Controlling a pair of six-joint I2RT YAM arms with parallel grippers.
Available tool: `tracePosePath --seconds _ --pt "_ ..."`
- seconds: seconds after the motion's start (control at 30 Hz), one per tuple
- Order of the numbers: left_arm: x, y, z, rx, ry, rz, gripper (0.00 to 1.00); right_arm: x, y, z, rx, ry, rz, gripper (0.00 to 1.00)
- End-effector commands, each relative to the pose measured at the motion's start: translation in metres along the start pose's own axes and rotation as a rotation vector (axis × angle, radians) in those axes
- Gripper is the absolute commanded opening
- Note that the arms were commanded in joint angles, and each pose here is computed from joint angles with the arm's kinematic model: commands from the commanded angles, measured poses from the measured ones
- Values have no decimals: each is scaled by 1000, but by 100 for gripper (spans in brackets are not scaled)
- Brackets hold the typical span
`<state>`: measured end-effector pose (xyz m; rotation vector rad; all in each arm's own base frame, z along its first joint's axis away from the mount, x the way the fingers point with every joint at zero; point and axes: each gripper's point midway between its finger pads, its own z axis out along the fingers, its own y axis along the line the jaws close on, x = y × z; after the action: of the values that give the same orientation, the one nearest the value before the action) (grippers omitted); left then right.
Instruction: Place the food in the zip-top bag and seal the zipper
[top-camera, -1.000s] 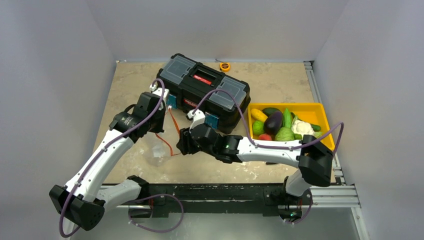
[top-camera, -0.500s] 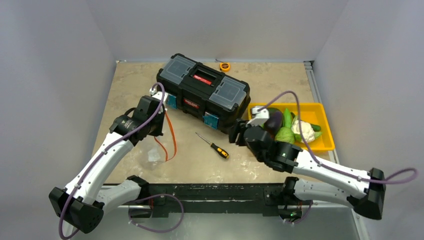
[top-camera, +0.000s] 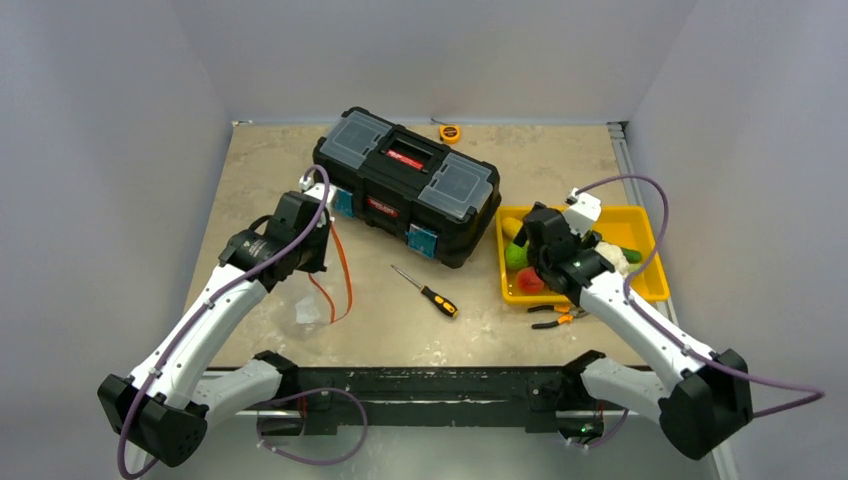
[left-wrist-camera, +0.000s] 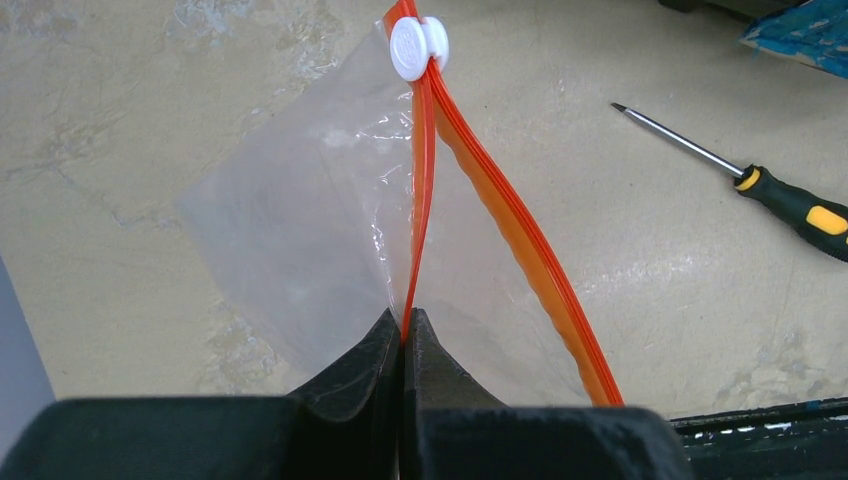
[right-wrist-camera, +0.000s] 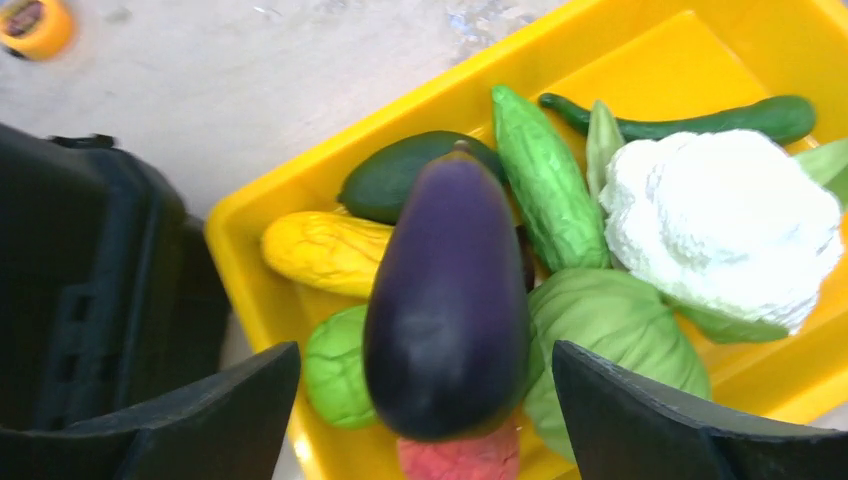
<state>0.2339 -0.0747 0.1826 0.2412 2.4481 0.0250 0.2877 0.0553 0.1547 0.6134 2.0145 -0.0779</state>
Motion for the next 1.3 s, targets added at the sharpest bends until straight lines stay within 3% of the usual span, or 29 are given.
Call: tracePosePath --seconds 0.0,0.43,0.97,1.1,1.27 --pt "-8 -4 -2 22 -34 -7 0 -23 1 13 85 -27 -42 99" --pt "-9 -4 -4 25 -46 -6 0 -5 5 47 146 11 -137 98" --pt "-9 -4 -2 22 -39 -3 0 21 -6 66 202 32 -161 88" --pt "-9 -5 -1 25 -38 -3 0 17 -7 63 199 19 -154 76" --pt "-9 -5 -1 28 -37 -2 0 4 -14 53 215 -12 -123 48"
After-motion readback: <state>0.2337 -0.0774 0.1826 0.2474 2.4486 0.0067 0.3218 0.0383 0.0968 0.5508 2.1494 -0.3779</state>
